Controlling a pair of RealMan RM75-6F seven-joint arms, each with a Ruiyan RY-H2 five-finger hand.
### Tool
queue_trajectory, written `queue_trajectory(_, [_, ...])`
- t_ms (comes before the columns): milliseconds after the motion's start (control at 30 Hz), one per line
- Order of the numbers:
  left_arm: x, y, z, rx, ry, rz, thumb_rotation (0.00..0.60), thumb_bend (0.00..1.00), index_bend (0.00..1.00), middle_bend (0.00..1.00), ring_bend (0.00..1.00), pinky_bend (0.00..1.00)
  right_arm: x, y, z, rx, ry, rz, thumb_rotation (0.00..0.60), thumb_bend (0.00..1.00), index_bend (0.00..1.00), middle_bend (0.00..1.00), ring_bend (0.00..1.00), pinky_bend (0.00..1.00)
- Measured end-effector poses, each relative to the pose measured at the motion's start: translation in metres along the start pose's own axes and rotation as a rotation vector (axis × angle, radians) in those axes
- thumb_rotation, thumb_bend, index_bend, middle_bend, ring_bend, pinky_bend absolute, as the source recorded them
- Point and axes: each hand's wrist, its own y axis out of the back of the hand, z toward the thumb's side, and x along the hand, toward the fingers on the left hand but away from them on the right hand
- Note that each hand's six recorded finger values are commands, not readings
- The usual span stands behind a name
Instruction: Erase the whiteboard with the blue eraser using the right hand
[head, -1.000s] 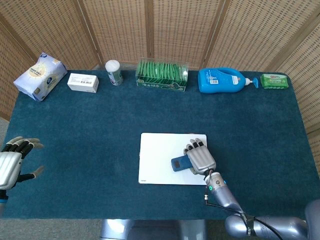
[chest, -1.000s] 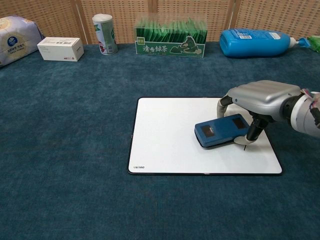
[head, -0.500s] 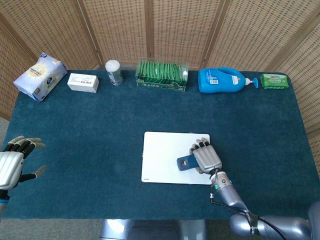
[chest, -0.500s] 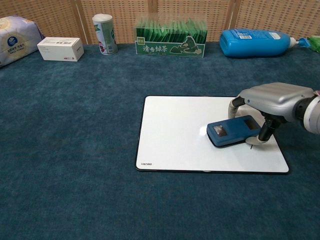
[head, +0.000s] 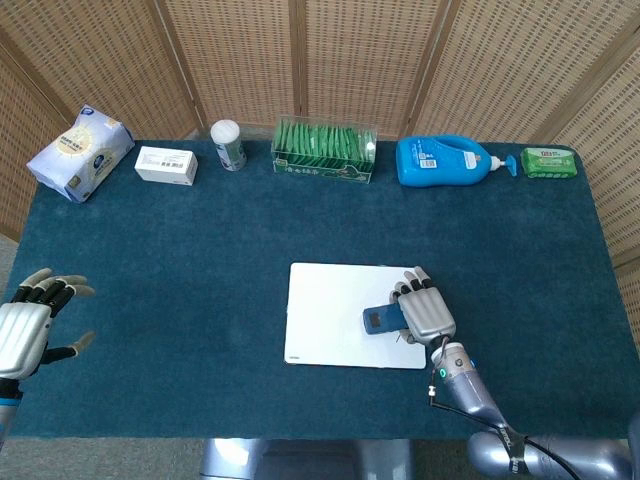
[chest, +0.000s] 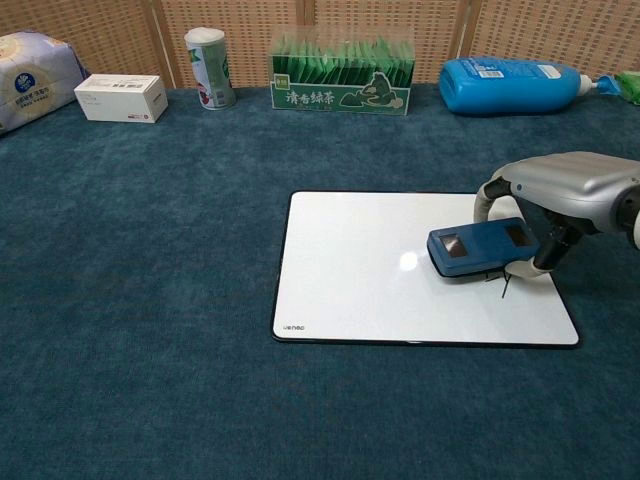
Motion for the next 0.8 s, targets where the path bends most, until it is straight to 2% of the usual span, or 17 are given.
queue_trajectory(233, [-0.002, 0.0, -0.002, -0.002, 0.008, -0.001, 0.6, 0.27, 0.34, 0.29, 0.26, 0.12, -0.006, 0.001, 0.013, -0.006, 0.03, -0.011, 0.6, 0.36, 0.76, 0.18, 0.0, 0.0])
queue_trajectory(433, [-0.005, 0.002, -0.006, -0.005, 0.021, 0.005, 0.6, 0.27, 0.35, 0.29, 0.26, 0.09, -0.012, 0.006, 0.018, -0.028, 0.037, -0.056, 0.6, 0.37, 0.76, 0.11, 0.0, 0.0])
queue_trajectory(800, [-0.006, 0.001, -0.003, -0.007, 0.014, 0.002, 0.6, 0.27, 0.36, 0.3, 0.26, 0.09, -0.011, 0.001, 0.006, -0.079, 0.026, -0.116, 0.6, 0.37, 0.75, 0.1, 0.0, 0.0])
